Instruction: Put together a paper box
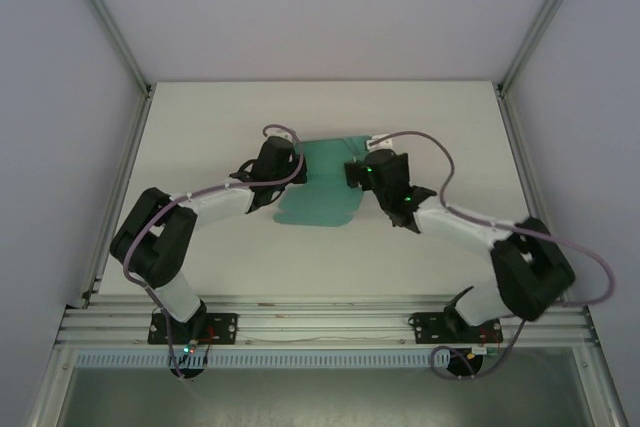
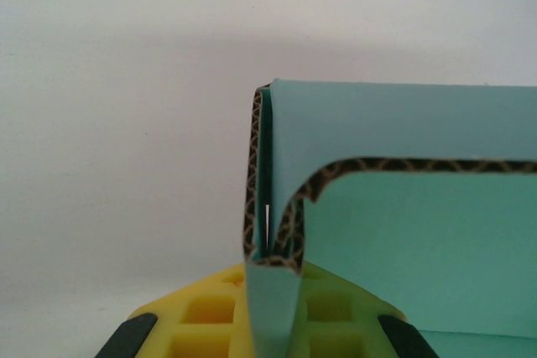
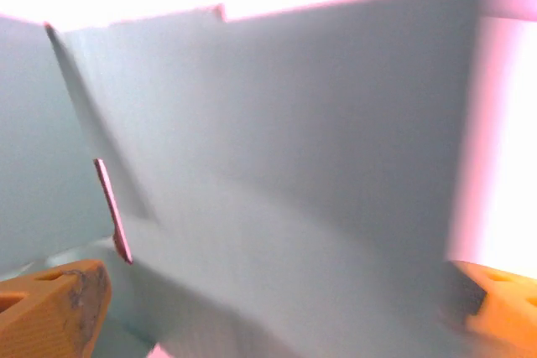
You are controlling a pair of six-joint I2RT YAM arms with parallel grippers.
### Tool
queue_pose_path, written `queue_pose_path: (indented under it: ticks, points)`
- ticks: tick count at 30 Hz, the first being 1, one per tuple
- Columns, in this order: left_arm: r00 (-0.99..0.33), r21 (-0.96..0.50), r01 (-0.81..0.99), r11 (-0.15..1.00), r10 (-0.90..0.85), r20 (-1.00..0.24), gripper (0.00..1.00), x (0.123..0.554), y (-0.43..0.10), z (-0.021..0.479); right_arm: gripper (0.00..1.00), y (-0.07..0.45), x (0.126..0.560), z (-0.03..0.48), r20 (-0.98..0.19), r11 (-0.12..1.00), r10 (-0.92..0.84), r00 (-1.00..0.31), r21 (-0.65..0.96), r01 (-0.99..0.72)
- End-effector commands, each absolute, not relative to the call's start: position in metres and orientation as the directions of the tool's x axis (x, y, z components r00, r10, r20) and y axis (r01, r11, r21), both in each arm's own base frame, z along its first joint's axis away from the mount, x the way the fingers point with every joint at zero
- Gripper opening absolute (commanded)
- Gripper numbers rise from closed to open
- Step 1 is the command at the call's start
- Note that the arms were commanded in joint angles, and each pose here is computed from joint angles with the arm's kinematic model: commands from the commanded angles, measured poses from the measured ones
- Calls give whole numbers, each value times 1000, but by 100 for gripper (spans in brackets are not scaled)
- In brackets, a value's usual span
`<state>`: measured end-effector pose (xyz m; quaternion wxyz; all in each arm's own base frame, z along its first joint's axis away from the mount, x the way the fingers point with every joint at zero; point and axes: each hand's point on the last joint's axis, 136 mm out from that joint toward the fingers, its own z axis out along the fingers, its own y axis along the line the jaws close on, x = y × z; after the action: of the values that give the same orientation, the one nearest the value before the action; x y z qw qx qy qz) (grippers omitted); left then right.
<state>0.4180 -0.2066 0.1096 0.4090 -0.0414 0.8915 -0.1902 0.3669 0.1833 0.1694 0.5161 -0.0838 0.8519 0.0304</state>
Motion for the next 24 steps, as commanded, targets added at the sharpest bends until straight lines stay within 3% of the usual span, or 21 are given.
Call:
queue_pose_path:
  ticks: [1,9,12,20,24]
  points:
    - [-639,-354,67,933,-232,-733,0,425,-198,116,100,171,343,197,-898,975,-78,-434,23,-222]
    - [-621,-341,127,931,-193,-760,0,420,-200,123,100,106,336,233,-873,925,244,-423,340,-169]
    - [-618,-349,139,927,-194,-762,0,419,-201,124,95,96,344,229,-829,887,304,-469,426,-178]
    - [-611,-358,168,919,-188,-769,0,418,-205,130,73,153,351,201,-713,736,163,-682,548,-398]
    - [-606,-363,186,913,-184,-774,0,417,-208,133,64,171,350,201,-714,661,124,-690,577,-479]
